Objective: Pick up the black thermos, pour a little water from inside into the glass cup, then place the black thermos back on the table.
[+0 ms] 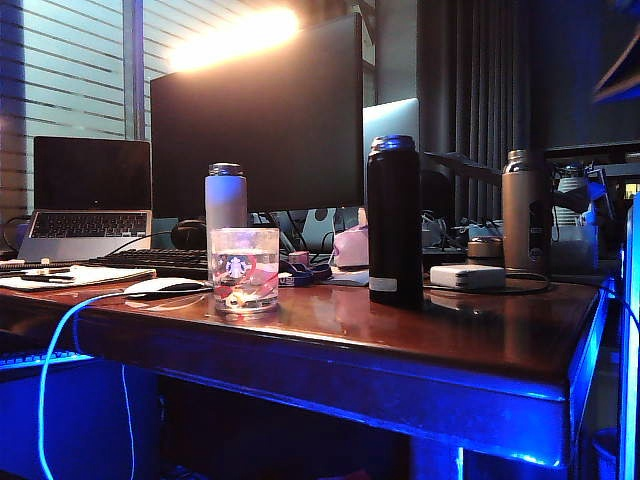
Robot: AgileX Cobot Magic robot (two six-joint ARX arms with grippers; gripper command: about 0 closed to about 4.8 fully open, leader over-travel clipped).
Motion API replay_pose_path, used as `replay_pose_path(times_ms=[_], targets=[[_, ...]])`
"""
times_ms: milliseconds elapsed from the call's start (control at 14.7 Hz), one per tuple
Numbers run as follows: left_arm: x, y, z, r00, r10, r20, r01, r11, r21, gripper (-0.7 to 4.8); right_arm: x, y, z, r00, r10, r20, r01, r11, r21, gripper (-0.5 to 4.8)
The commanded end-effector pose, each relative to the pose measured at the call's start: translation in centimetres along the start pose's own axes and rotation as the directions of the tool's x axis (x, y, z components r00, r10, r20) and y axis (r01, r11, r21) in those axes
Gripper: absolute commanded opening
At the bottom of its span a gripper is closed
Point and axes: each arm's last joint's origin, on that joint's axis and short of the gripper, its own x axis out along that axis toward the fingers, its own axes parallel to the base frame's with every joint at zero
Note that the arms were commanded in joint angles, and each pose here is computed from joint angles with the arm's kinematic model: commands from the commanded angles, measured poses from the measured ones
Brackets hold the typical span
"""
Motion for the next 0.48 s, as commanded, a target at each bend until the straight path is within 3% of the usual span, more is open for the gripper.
replay_pose_path(times_ms=[68,136,340,476], targets=[[-0.1,-0.1,-0.1,0.999,0.039,-0.033,-0.037,0.998,0.054,0.57,1.8,0.5,0.6,0.993,0.074,0.087,-0.072,0.997,-0.028,-0.01],[-0.1,-0.2,-0.1,0.998,0.045,-0.041,-0.043,0.997,0.057,0.57,2.2,1.1,0.8,0.988,0.106,0.116,-0.108,0.994,0.008,-0.01],[-0.1,-0.2,-0.1,0.998,0.048,-0.038,-0.046,0.997,0.054,0.57,2.6,2.2,1.5,0.977,0.09,0.194,-0.082,0.995,-0.051,-0.01],[-0.3,-0.8,0.3,0.999,0.027,-0.023,-0.026,0.997,0.066,0.57,3.7,2.6,0.9,0.979,0.103,0.174,-0.071,0.981,-0.182,-0.01]])
